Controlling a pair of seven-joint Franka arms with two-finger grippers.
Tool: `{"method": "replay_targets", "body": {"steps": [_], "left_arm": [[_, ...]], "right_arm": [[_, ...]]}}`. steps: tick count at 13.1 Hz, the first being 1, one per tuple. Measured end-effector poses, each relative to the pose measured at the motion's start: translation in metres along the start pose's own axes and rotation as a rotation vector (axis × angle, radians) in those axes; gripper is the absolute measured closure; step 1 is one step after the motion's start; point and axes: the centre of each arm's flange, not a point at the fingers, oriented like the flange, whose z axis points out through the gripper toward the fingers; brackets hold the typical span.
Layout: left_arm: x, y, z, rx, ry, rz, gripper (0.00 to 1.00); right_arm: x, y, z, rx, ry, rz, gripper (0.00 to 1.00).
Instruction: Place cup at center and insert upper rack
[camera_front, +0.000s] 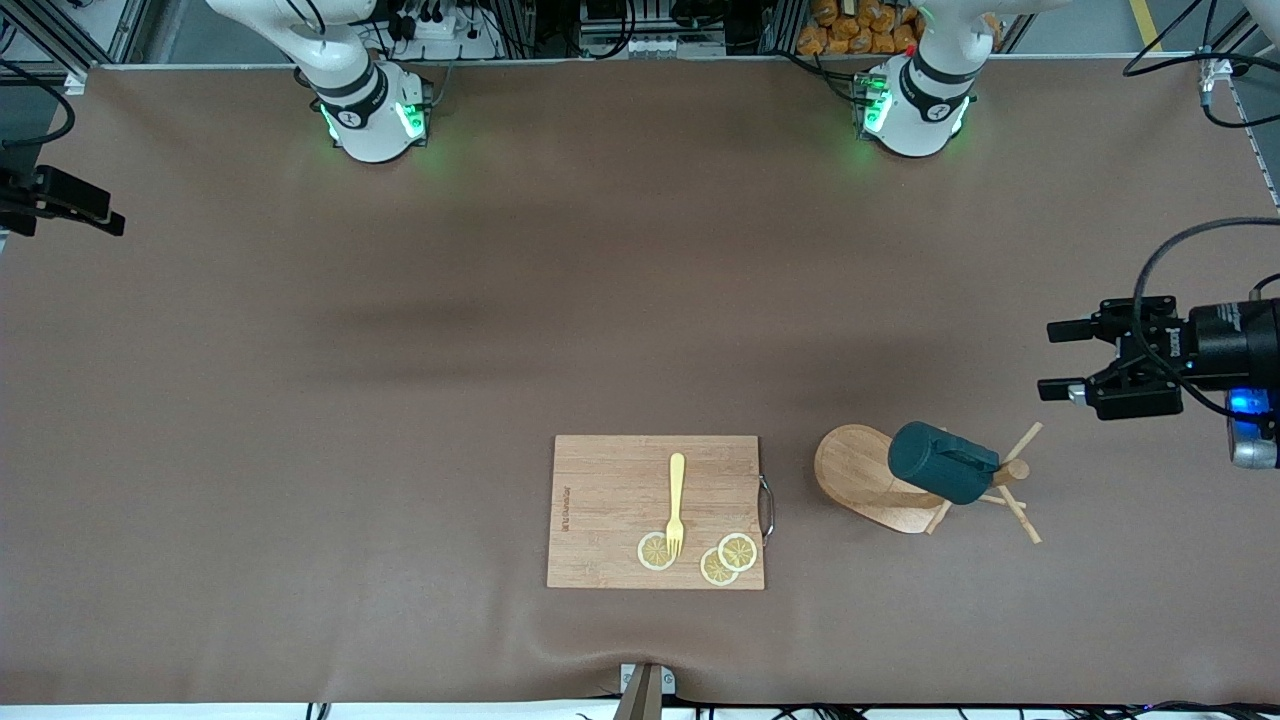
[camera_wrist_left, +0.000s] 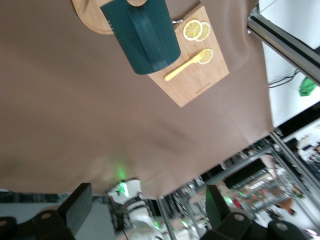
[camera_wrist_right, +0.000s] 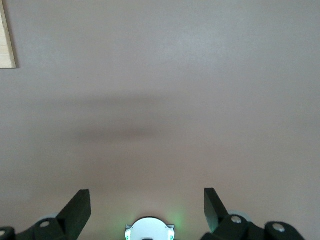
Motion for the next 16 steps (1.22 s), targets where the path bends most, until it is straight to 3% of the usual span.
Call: {"method": "replay_targets", "body": {"steps": [6, 16], "left_arm": [[-0.022, 0.004, 0.008, 0.143, 0.121, 0.077, 0.00], [-0.068, 0.021, 0.037, 0.443, 0.326, 0.241, 0.00]], "right_arm": [[0.001, -0.002, 0.000, -0.005, 0.004, -0.004, 0.00], [0.001, -0.004, 0.000, -0.006, 0.004, -0.007, 0.00]]}}
